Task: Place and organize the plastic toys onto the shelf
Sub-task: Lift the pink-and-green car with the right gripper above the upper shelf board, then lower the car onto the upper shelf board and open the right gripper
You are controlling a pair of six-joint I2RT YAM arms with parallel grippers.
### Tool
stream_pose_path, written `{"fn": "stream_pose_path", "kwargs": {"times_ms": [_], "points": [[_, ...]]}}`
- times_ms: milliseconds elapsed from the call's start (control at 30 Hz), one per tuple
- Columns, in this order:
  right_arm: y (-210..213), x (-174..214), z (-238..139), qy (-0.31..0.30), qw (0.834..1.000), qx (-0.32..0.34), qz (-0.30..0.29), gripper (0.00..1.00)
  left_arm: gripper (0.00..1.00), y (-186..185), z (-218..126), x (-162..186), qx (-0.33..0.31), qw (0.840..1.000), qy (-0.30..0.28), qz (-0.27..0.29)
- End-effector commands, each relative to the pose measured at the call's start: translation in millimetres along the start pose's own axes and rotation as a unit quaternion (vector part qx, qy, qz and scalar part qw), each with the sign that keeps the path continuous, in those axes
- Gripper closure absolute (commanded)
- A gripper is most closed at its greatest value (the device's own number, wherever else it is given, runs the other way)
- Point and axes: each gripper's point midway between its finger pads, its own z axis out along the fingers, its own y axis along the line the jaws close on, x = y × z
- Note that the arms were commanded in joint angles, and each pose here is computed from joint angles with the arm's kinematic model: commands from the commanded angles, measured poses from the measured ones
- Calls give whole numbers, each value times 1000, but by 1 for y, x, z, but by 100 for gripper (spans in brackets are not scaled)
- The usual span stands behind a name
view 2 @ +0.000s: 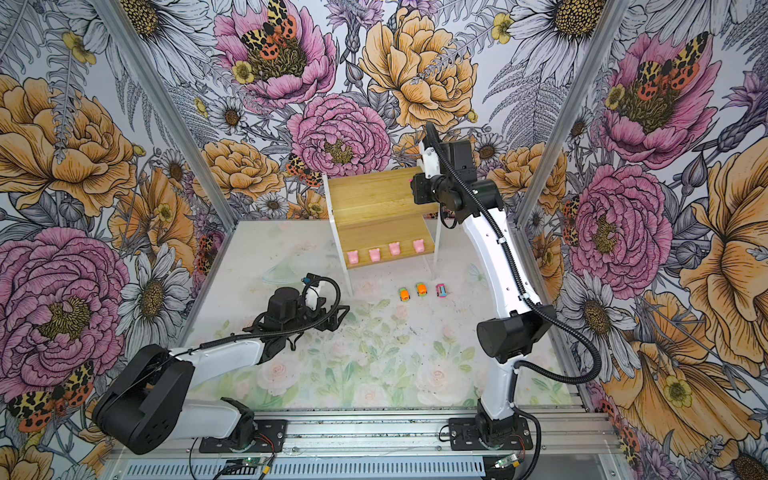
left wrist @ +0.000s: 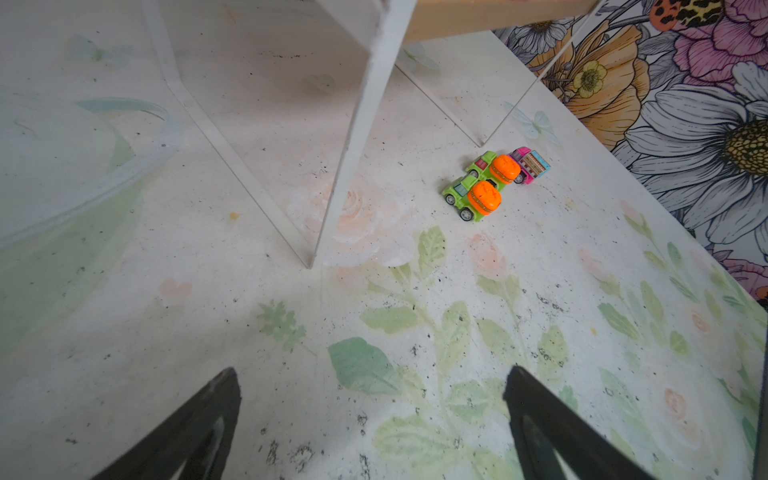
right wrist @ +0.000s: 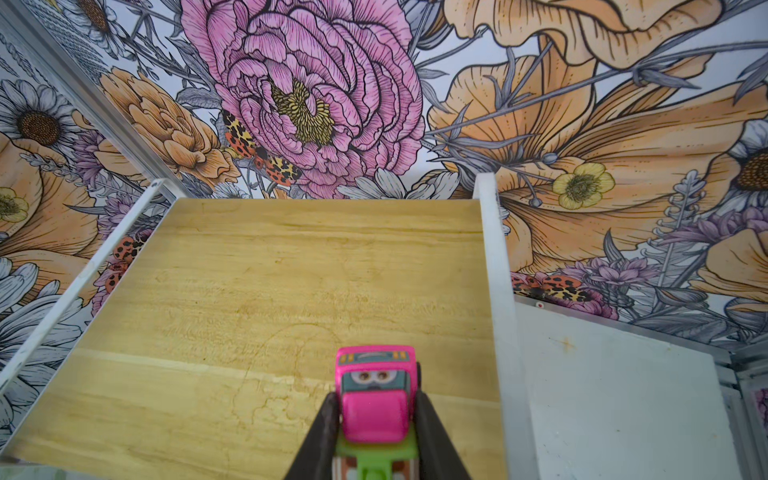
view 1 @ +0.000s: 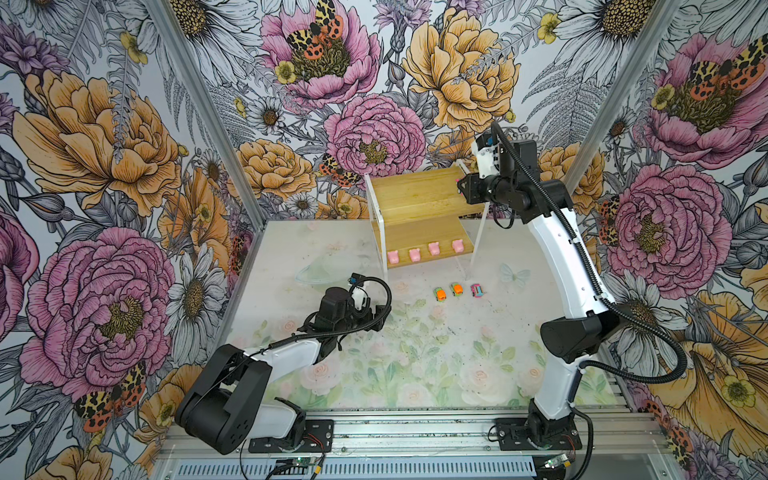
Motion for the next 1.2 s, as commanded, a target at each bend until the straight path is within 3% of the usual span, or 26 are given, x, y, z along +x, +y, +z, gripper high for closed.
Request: {"fn": "stream_pose_path", "kwargs": {"times_ms": [0,767,1167], "points": [[-8,10,9,23,999,37,-10,76,1,-3,0,-10,-1,1000,-11,11],[-16,14,26,36,996,78,-12,73,1,0,8,-7,-2,1000,-4,10],[-15,14,27,36,996,76,-13,65,1,0,8,-8,-1,1000,-6,11]]}}
